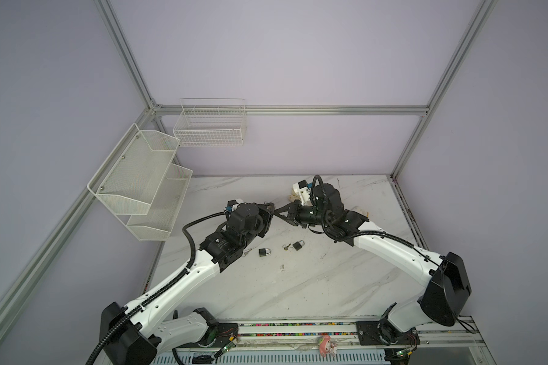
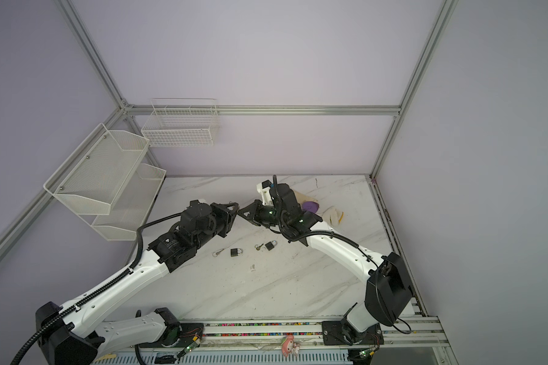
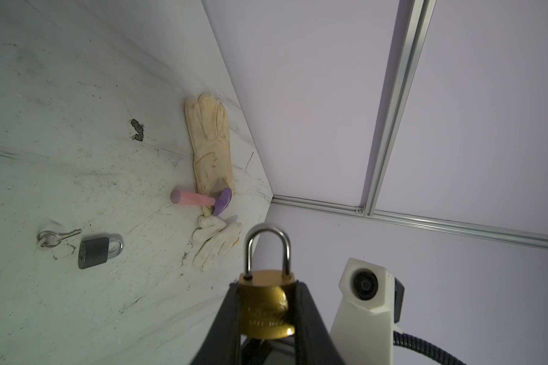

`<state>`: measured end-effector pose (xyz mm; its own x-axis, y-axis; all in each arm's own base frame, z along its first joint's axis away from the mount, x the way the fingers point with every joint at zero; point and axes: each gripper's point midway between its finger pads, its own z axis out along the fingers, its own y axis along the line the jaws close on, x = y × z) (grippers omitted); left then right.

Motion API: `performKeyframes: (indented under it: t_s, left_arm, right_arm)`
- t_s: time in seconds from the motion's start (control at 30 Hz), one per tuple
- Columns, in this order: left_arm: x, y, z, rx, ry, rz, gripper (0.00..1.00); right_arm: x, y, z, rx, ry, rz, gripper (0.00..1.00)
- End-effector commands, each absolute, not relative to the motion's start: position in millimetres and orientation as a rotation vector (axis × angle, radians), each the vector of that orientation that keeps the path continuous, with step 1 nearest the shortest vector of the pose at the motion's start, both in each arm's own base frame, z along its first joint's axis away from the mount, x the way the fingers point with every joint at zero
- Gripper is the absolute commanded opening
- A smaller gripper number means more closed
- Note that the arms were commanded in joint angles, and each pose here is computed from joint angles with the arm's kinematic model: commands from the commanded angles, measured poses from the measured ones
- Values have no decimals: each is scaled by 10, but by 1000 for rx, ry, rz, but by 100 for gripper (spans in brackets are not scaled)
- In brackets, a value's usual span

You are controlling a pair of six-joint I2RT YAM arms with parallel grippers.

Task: Unlock with the key

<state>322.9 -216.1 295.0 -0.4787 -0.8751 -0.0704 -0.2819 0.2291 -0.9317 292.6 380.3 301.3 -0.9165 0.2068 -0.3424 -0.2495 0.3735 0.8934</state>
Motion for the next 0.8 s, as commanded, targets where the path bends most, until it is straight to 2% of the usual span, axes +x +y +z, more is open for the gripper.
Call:
performKeyframes:
  t_s: [0.0,0.07,0.2,0.43,0.67,0.77]
  left_arm:
    - [3007,-2465,2954,-890,2082,-1256,0]
    - [3032,-2445,3037,-845,2085,-1215,0]
    - [3061,-2344,3119,-813,2066,-1146,0]
    - [3103,-1994,3197,-624,2042,-936,0]
    - [3023,-1857,3245,-197,2025,-667,0]
    - [2972,-1899,3253,14,1940,-626,0]
  right_arm:
    - [2914,3769,3803,-141,1951,1614,0]
    - [2937,3710,3746,-164,1968,1522,2]
    - [2954,3597,3633,-186,1997,1392,24]
    - [2919,3271,3541,-244,2022,1177,55]
    - [2863,2955,3501,-287,2053,1007,59]
    - [2805,2872,3576,-332,2038,959,63]
